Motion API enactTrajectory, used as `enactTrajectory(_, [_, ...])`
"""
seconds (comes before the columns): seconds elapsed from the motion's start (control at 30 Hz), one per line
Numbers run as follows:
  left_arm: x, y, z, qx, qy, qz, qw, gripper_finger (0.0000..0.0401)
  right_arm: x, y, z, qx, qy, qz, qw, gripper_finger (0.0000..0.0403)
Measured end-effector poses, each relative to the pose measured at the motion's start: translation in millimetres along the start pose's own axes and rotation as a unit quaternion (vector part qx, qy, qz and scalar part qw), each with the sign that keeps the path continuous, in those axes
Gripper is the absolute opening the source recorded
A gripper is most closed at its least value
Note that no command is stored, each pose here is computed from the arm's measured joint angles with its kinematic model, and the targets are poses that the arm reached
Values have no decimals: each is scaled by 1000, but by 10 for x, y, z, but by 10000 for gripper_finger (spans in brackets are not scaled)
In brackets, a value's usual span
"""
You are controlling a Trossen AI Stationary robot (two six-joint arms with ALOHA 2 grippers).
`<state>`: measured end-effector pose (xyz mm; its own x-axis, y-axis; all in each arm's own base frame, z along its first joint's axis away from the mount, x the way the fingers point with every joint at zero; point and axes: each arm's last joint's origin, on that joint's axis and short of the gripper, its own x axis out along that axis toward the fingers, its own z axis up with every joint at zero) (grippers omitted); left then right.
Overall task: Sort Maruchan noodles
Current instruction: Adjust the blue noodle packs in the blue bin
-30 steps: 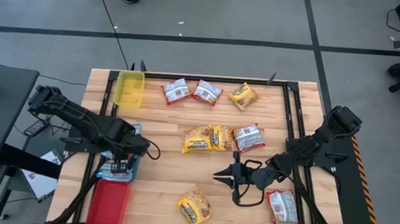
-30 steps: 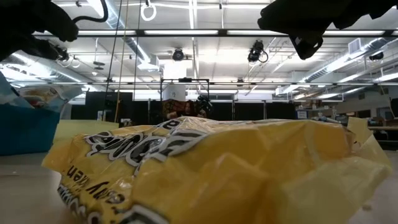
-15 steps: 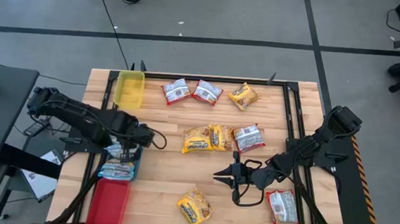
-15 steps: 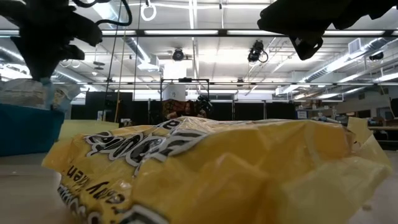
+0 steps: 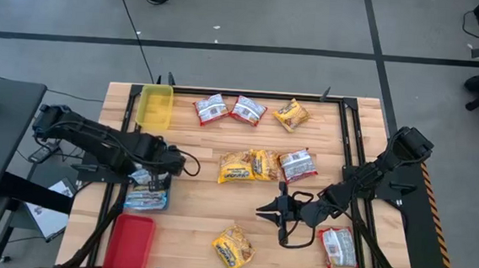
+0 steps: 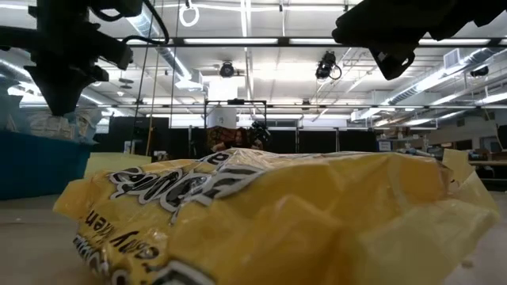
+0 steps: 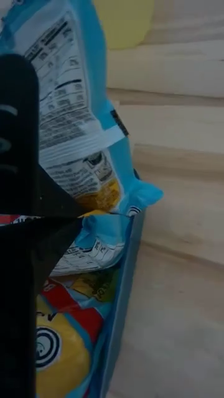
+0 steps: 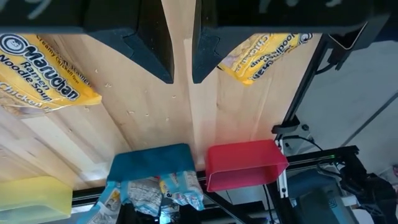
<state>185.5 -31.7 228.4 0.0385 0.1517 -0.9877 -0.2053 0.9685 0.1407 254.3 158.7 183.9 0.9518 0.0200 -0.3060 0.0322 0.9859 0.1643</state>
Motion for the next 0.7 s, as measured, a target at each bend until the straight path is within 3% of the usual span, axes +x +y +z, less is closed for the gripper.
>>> enactTrajectory(0.13, [-19,-5,-11,-3,2,-21,1000,26,0,0,-1,0,1,0,1000,63])
enactTrajectory(0.3, [-153,9,-6,-7,13,-27,1000,78,0,-3,-6,-2,3,-1,1000,63])
enactTrajectory(0.43, [-387,132,-98,-8,28,54,998,118,0,-6,-13,0,6,-2,1000,63])
enactTrajectory(0.53, [-536,289,-208,-45,2,104,994,141,1,-8,-19,3,9,-4,1000,63])
enactTrajectory(0.7, [-666,551,-386,-116,-25,52,992,181,0,-12,-28,4,14,-5,1000,63])
